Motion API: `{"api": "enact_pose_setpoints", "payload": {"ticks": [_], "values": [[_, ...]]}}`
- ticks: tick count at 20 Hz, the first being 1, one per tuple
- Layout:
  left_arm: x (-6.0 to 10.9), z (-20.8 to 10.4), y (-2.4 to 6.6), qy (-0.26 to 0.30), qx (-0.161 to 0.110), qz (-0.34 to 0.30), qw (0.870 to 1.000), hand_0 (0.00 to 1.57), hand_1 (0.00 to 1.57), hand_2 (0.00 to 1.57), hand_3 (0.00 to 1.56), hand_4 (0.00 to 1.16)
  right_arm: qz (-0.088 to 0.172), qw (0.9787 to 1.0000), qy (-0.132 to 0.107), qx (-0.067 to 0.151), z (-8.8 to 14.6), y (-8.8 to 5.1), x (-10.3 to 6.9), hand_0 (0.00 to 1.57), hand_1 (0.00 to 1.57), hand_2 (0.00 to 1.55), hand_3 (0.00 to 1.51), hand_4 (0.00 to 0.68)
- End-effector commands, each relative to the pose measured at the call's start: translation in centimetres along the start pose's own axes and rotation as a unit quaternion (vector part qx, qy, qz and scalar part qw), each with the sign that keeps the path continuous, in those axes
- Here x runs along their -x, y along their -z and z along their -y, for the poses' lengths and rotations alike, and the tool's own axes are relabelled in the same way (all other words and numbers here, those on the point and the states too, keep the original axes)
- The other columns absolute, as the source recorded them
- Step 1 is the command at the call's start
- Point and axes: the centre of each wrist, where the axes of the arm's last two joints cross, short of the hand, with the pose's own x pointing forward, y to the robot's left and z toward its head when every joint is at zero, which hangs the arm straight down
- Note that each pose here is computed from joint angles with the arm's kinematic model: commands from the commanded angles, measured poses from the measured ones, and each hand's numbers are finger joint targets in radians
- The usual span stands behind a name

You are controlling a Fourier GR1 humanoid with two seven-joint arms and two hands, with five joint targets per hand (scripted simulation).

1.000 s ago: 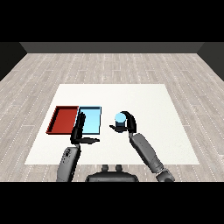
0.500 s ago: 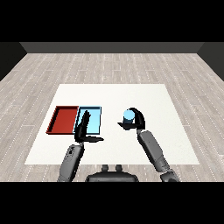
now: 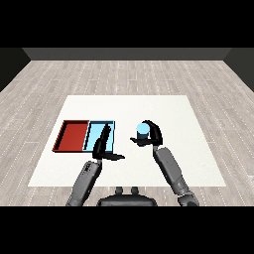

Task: Pick the blue can and put it in the blue box

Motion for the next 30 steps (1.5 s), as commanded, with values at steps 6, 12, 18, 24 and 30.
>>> {"api": "enact_pose_setpoints", "payload": {"ticks": [6, 12, 18, 24, 30], "values": [[0.1, 3.4, -0.10, -0.005, 0.028, -0.014, 0.999, 0.00, 0.00, 0.00, 0.00, 0.00, 0.015, 0.9995, 0.017, -0.022, -1.2, -0.4, -1.0, 1.46, 1.46, 1.47, 1.38, 0.551], [2.4, 4.3, 2.83, 0.010, 0.032, -0.027, 0.999, 0.00, 0.00, 0.00, 0.00, 0.00, 0.013, 0.9989, 0.024, -0.038, -3.7, -0.3, 0.3, 1.44, 1.44, 1.46, 1.36, 0.553], [2.7, 5.6, 1.49, -0.007, 0.032, -0.047, 0.998, 0.00, 0.00, 0.00, 0.00, 0.00, 0.020, 0.9979, 0.039, -0.047, -5.2, 0.5, -1.6, 1.44, 1.44, 1.47, 1.38, 0.560], [4.2, 5.5, 2.43, -0.013, 0.021, -0.055, 0.998, 0.00, 0.00, 0.00, 0.00, 0.00, 0.011, 0.9982, 0.042, -0.042, -5.3, 2.1, -0.6, 1.44, 1.44, 1.46, 1.37, 0.564], [2.8, 5.8, 3.14, -0.015, 0.036, -0.064, 0.997, 0.00, 0.00, 0.00, 0.00, 0.00, 0.018, 0.9971, 0.040, -0.062, -4.2, 1.9, -1.4, 1.44, 1.44, 1.46, 1.37, 0.561]]}}
